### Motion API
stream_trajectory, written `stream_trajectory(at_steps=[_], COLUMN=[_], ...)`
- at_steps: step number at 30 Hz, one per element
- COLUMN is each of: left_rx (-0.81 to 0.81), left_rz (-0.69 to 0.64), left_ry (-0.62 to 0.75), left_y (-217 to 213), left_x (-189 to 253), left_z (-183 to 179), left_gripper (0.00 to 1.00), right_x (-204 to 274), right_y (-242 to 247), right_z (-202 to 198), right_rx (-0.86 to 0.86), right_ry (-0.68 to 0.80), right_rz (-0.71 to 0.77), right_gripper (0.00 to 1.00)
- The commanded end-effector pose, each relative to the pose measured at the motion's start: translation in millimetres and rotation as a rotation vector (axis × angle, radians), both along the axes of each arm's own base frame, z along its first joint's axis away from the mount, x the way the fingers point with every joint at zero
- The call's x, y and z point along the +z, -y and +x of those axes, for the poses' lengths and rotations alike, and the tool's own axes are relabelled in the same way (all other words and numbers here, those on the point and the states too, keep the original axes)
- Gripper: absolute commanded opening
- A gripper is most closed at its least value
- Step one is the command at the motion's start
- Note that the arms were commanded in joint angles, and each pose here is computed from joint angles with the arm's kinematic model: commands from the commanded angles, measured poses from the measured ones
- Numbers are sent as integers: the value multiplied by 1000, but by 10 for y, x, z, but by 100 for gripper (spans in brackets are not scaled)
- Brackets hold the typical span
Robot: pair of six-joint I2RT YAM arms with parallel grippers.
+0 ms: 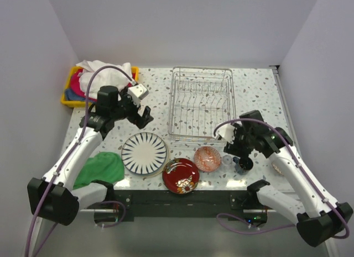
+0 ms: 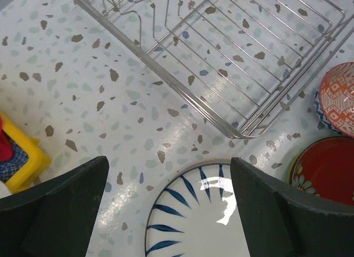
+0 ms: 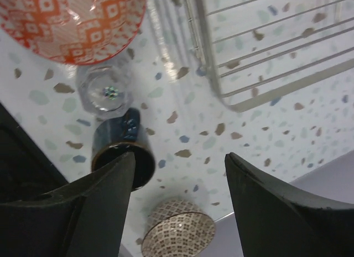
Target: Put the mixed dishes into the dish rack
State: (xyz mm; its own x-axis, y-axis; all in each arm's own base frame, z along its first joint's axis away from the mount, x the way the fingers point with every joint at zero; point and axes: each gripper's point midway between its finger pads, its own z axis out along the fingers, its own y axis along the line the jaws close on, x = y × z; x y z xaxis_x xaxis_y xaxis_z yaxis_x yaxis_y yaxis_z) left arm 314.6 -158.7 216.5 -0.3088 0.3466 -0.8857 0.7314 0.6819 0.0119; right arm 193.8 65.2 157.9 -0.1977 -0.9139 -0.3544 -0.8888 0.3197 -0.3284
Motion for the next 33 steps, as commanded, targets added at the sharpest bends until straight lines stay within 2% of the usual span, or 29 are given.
stream_trajectory(at_steps=[1,5,13,27,33], left_rx=[-48,-40,-49,58,33], left_rz=[-45,-38,-44,-48,-62], left_ry=[11,7,-5,10,6], left_y=[210,211,221,-124,-77], left_x=[70,28,10,78,109], left_z=[89,144,103,259,264], left_gripper=[96,97,97,97,96], right_x=[-290,-290,-423,-755,-808], right_y=[70,-98,-217,-298,-307], right_z=[-458,-422,-421,-261,-181], right_rx=[0,85,161,209,205], right_ry=[-196,-223,-322,-338,-329], right_rz=[-5,44,52,39,29], right_gripper=[72,75,74,75,75])
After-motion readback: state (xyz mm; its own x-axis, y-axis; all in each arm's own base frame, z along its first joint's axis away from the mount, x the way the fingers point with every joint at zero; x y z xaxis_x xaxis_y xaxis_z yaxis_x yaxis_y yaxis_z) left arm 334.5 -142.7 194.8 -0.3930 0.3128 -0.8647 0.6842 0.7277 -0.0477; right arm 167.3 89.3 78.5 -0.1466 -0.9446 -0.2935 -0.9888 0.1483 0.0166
